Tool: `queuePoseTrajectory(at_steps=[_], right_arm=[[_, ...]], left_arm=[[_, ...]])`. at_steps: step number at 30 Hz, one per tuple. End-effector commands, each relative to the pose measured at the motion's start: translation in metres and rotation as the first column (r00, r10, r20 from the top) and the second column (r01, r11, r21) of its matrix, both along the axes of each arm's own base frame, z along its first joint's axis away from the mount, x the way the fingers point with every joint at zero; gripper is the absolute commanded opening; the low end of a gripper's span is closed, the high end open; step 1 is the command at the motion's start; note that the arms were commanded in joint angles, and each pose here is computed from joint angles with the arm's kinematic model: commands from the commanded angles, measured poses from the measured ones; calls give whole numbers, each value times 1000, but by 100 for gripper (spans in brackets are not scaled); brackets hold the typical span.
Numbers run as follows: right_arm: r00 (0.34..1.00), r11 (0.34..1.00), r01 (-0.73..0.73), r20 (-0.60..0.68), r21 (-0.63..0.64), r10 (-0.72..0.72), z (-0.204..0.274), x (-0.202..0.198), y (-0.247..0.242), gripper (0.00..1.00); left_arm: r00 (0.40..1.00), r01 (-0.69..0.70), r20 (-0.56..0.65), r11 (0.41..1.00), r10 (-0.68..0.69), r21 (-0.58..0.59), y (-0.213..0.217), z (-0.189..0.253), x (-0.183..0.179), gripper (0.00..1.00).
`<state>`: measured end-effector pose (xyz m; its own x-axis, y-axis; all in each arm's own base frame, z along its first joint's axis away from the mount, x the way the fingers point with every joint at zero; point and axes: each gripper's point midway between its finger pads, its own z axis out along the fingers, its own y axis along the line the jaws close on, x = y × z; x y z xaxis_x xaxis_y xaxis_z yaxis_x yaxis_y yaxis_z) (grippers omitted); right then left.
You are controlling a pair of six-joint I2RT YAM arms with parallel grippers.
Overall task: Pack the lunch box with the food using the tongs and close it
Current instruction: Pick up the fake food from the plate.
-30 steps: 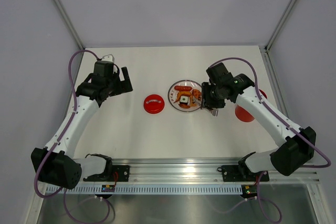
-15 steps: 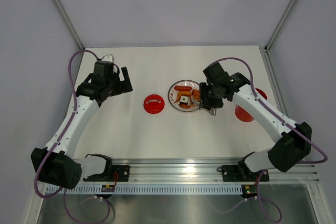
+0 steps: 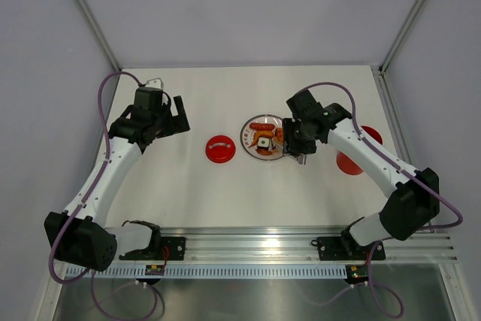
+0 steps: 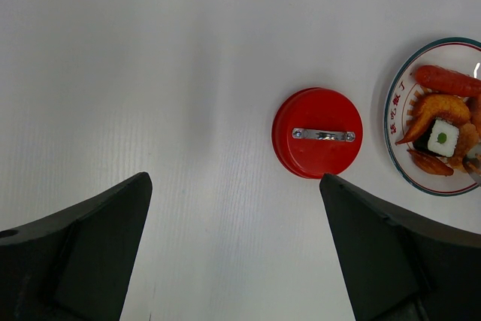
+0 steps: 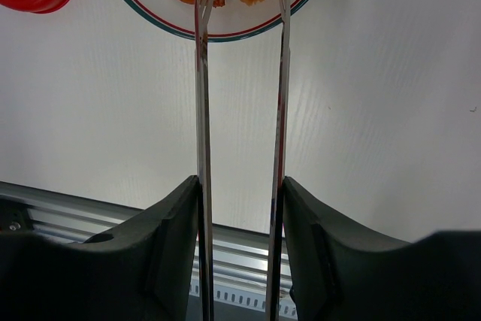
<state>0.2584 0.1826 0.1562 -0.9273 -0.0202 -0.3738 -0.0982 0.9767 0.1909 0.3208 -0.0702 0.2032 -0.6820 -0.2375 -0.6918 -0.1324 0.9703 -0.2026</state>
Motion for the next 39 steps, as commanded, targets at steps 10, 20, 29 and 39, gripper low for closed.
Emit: queuePoseTrajectory(at_steps=[10,20,29,39], right_arm=[[999,1000,2,47,-9,-2,0,14,6,53],[999,999,24,33,-48,-23,-7,9,-4,52],[1000,999,2,8,-46,-2,-16,5,4,58],[1000,999,-16,1,-47,16,-16,1,8,54]], left_arm=[[999,-1,54,1000,1,2,0,16,8,99],[999,-1,51,1000,1,0,-1,14,8,99],[999,-1,47,1000,1,-3,-1,13,7,99],[999,-1,43,1000,1,-2,-1,11,6,99]])
